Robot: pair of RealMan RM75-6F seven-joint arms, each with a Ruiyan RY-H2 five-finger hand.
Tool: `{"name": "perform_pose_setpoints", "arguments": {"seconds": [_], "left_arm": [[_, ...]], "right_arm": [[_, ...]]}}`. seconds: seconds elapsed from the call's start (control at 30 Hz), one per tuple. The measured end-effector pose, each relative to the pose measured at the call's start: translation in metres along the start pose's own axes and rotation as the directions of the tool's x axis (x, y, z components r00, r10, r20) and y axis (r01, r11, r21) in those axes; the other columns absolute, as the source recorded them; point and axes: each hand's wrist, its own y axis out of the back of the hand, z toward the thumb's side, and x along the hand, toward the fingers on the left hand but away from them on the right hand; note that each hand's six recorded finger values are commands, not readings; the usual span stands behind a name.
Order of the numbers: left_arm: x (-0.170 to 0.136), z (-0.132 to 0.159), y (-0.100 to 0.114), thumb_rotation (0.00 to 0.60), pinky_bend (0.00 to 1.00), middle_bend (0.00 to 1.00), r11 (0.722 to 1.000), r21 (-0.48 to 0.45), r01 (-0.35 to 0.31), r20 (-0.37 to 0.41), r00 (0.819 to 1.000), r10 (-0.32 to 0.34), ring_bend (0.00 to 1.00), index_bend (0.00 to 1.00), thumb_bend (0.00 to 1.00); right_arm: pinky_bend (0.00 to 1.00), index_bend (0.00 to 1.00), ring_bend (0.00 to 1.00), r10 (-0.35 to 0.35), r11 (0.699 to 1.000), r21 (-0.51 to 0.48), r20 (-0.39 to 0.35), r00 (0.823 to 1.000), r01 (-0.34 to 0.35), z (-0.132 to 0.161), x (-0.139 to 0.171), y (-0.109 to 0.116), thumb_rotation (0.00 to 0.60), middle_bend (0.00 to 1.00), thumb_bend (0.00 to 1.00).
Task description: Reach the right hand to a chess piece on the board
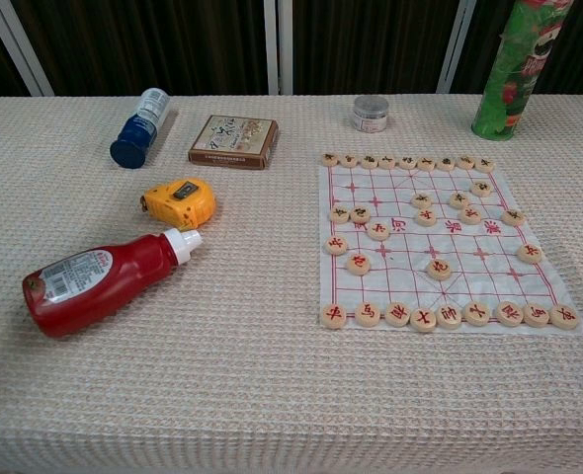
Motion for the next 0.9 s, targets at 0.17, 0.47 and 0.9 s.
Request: {"name": "perform_pose_setpoints", "arguments": {"seconds": [0.17, 0.47, 0.9], "left_arm": [[-0.003, -0.001, -0.002, 0.600, 0.21, 0.16, 0.993, 0.116, -0.001, 0.008, 1.000, 0.000, 0.13, 0.13, 0.14], [-0.007, -0.005, -0.001, 0.600, 0.21, 0.17, 0.988, 0.156, -0.014, 0.010, 1.000, 0.013, 0.13, 0.13, 0.14], [-0.010, -0.018, 0.010, 0.598, 0.19, 0.16, 0.906, 0.417, -0.073, 0.024, 0.997, 0.070, 0.13, 0.15, 0.15]], "right_arm": [[0.00, 0.00, 0.00, 0.007, 1.000, -0.004, 0.003, 1.000, -0.007, 0.001, 0.001, -0.002, 0.600, 0.00, 0.33], [0.00, 0.00, 0.00, 0.014, 1.000, -0.001, -0.010, 1.000, -0.014, 0.004, -0.002, -0.003, 0.600, 0.00, 0.33], [0.00, 0.29, 0.00, 0.204, 0.966, 0.160, 0.026, 0.979, -0.205, 0.012, -0.002, -0.015, 0.600, 0.00, 0.29]]}}
